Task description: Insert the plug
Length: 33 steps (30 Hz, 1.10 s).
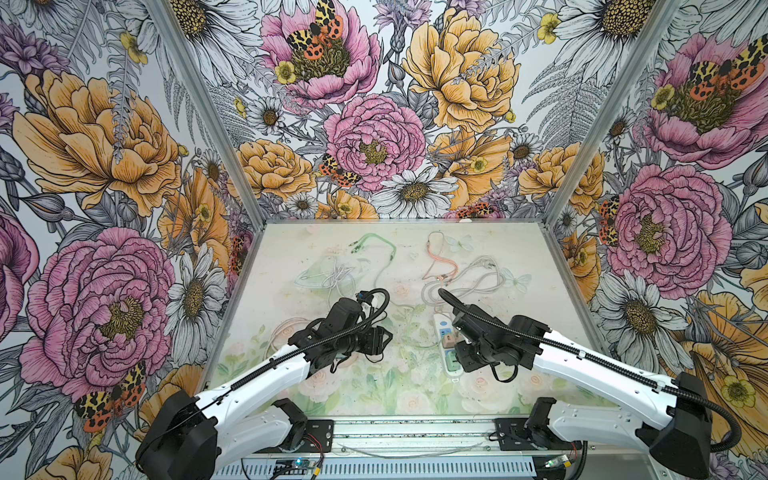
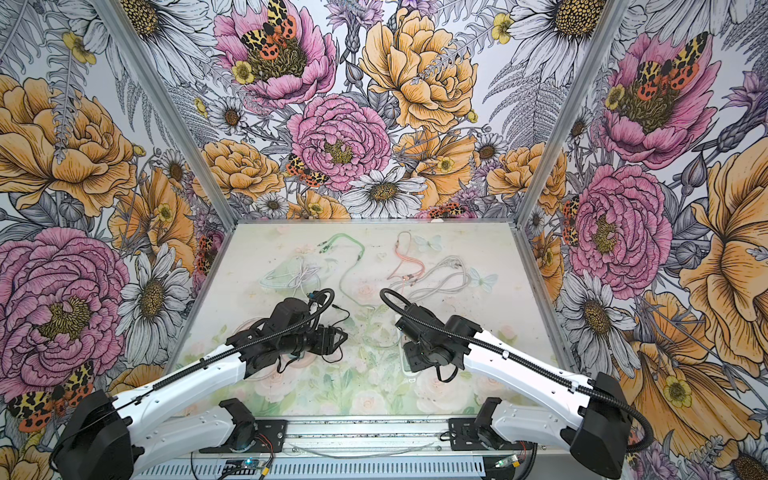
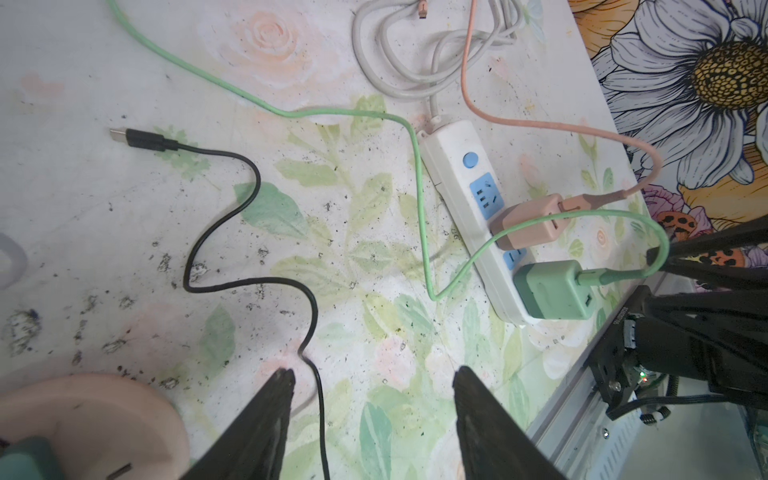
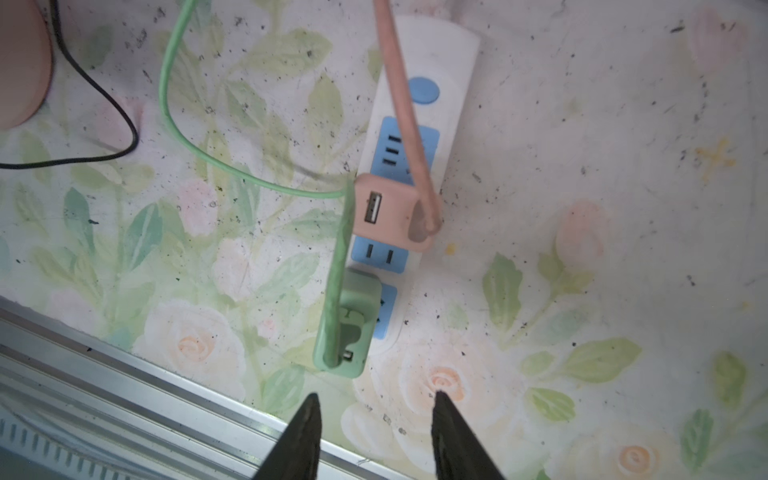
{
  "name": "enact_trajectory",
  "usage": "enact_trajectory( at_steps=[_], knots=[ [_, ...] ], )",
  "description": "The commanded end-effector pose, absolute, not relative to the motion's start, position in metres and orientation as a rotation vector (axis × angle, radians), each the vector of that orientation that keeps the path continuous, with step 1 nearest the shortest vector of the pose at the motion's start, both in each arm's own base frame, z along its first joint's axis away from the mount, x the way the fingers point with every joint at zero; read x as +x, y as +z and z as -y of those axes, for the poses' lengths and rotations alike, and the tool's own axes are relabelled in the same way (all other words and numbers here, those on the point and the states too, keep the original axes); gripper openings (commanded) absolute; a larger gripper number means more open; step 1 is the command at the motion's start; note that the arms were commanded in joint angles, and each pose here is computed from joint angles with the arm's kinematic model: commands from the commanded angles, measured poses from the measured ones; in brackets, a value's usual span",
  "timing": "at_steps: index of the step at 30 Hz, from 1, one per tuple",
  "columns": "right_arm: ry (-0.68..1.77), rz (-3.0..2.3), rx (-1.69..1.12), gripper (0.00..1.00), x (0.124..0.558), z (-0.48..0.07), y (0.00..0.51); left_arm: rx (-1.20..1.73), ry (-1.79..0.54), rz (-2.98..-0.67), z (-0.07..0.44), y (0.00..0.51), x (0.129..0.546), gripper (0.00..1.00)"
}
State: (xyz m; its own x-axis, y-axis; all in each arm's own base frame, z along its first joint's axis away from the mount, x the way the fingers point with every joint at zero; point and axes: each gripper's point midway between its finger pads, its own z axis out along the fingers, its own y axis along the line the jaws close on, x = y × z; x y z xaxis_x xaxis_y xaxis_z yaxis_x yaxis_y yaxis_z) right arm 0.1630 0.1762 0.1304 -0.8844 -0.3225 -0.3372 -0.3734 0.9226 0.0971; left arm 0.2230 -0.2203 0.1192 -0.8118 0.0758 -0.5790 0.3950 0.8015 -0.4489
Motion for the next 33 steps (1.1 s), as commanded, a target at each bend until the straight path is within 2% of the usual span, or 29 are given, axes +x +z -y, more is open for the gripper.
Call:
enact_trajectory(
  at_steps=[1,7,14,20,22,23,29,33],
  knots=[
    [0.282,-2.672,-0.543,0.51,0.175,-0.181,0.159,0.360,-0.717,-2.396,0.216,0.139,0.233,0.64],
    [0.266,-2.590,-0.571,0.52,0.195,-0.177,0.185,0.372,-0.622,-2.371,0.207,0.160,0.243,0.64],
    [0.011,-2.454,-0.579,0.58,0.242,-0.151,0.206,0.318,-0.524,-2.317,0.181,0.196,0.267,0.65],
    [0.119,-2.324,-0.510,0.60,0.288,-0.148,0.224,0.161,-0.430,-2.216,0.145,0.236,0.295,0.79],
    [0.147,-2.278,-0.461,0.60,0.301,-0.141,0.234,0.110,-0.399,-2.181,0.132,0.249,0.303,0.87],
    [0.152,-2.259,-0.439,0.60,0.308,-0.136,0.239,0.087,-0.382,-2.161,0.126,0.256,0.307,0.98],
    [0.225,-2.162,-0.317,0.60,0.330,-0.106,0.257,-0.001,-0.266,-2.054,0.095,0.296,0.330,0.99],
    [0.197,-2.091,-0.139,0.60,0.341,-0.069,0.267,-0.069,-0.219,-1.992,0.077,0.319,0.343,0.99]
  ],
)
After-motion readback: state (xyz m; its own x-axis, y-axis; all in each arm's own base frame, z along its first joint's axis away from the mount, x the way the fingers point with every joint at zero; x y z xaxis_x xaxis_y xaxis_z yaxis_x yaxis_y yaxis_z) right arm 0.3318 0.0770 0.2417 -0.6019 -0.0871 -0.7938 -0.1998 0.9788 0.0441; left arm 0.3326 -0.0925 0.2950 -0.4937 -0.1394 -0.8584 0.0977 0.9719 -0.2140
